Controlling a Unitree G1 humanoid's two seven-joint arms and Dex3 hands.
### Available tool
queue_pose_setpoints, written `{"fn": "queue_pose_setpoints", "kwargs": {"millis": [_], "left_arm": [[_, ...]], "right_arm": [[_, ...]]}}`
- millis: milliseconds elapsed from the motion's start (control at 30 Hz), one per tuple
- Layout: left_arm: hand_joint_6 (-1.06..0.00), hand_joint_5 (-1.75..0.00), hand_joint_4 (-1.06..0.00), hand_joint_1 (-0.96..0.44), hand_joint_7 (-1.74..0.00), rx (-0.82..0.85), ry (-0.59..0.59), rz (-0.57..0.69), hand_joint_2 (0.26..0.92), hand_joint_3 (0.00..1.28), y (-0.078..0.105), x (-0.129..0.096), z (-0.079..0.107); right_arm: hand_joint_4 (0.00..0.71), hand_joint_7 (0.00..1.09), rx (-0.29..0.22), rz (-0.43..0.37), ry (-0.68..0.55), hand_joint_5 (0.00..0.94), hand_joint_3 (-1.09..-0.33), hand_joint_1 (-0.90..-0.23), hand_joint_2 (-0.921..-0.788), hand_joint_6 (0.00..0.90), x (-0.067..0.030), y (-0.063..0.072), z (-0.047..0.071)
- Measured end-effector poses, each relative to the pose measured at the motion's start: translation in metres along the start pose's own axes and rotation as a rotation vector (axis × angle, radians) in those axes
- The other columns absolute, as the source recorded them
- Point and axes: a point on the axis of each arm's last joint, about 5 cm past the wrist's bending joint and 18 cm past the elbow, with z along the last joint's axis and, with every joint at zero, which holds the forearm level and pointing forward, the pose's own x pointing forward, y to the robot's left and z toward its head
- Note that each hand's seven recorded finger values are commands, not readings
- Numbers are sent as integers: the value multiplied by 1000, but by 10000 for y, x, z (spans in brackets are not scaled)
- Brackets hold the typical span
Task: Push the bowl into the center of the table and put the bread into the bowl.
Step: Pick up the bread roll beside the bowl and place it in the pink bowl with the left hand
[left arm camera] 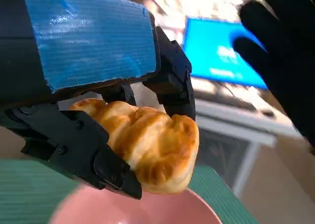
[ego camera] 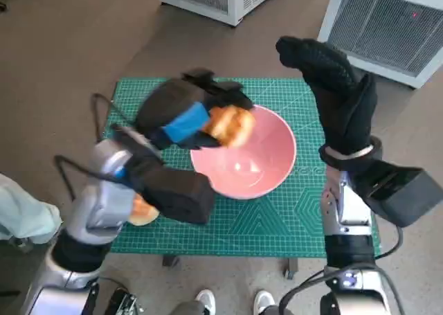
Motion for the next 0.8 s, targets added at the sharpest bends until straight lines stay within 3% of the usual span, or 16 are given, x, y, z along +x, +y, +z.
{"fn": "queue_pose_setpoints", "kwargs": {"millis": [333, 500, 533, 567, 600, 633, 667, 733, 800], "left_arm": [[-673, -1063, -789, 2, -1108, -15, 38, -141, 913, 16, -337, 161, -115], [-560, -1178, -710, 2, -1188, -31, 68, -189, 920, 91, -454, 180, -166], [-481, -1061, -580, 62, -969, -33, 72, -196, 888, 121, -468, 180, -172], [-465, -884, -532, 52, -831, -36, 75, -206, 864, 120, -478, 181, -178], [-454, -582, -469, 41, -580, -38, 77, -214, 847, 110, -484, 181, -181], [-457, -467, -451, 38, -478, -43, 79, -225, 844, 101, -486, 180, -183], [-404, -298, -334, -2, -306, -46, 80, -235, 823, 80, -487, 178, -185], [-314, -122, -176, -89, -125, -56, 83, -264, 793, 51, -476, 172, -180], [-283, -63, -122, -118, -64, -66, 82, -294, 784, 40, -457, 160, -169]], "right_arm": [[197, 415, 2, -12, 17, 2, -756, -729, -921, 91, -38, -7, -5], [198, 416, 2, -15, 18, 2, -754, -726, -921, 92, -47, -9, -2], [197, 416, 2, -15, 18, 1, -755, -726, -921, 91, -47, -9, -1], [197, 416, 2, -16, 18, 1, -755, -726, -921, 90, -48, -9, 0], [197, 416, 2, -17, 18, 1, -755, -726, -921, 91, -49, -9, 1], [197, 416, 2, -18, 18, 1, -755, -725, -921, 91, -49, -9, 1], [199, 417, 3, -20, 19, 2, -752, -726, -921, 92, -49, -9, 1], [200, 417, 3, -22, 21, 2, -749, -726, -921, 92, -49, -9, 1], [200, 417, 4, -24, 22, 2, -748, -726, -921, 93, -52, -10, 1]]}}
